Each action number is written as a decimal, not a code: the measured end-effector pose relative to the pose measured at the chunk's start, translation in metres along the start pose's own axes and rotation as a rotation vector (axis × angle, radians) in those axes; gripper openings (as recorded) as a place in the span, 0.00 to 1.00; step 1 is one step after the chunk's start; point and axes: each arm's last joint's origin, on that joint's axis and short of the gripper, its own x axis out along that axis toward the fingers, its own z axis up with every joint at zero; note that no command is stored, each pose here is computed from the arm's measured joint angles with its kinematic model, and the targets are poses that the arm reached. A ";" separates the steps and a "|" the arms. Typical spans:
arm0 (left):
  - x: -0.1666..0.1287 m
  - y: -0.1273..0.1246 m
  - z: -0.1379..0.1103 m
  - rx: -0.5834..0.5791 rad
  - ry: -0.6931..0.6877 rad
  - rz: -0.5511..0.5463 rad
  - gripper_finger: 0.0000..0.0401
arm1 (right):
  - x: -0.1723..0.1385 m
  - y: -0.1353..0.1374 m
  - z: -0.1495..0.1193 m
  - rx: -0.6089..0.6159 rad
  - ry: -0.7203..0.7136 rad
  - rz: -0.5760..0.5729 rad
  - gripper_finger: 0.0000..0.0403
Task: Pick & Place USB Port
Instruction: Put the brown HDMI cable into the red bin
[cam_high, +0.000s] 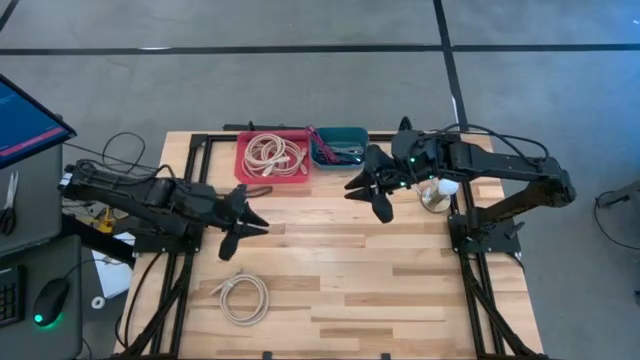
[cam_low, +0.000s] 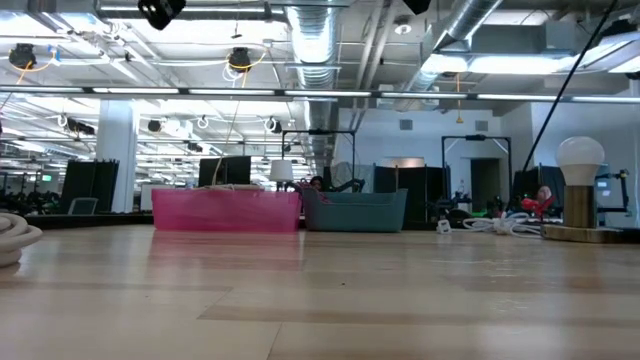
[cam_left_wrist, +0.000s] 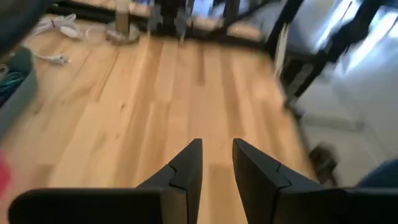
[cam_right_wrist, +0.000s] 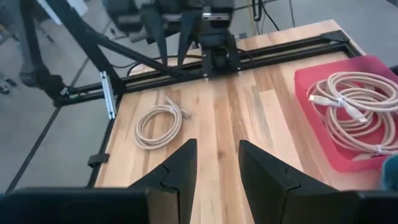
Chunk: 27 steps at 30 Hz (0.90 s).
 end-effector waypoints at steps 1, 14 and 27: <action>0.001 -0.003 0.001 0.040 0.041 0.016 0.22 | 0.000 0.000 0.000 0.008 -0.003 -0.008 0.27; 0.039 -0.038 -0.030 0.548 0.549 -0.002 0.22 | 0.000 -0.001 0.000 0.033 -0.004 -0.021 0.27; 0.063 -0.061 -0.051 0.354 0.702 -0.118 0.22 | 0.000 -0.002 -0.007 0.045 0.069 -0.036 0.27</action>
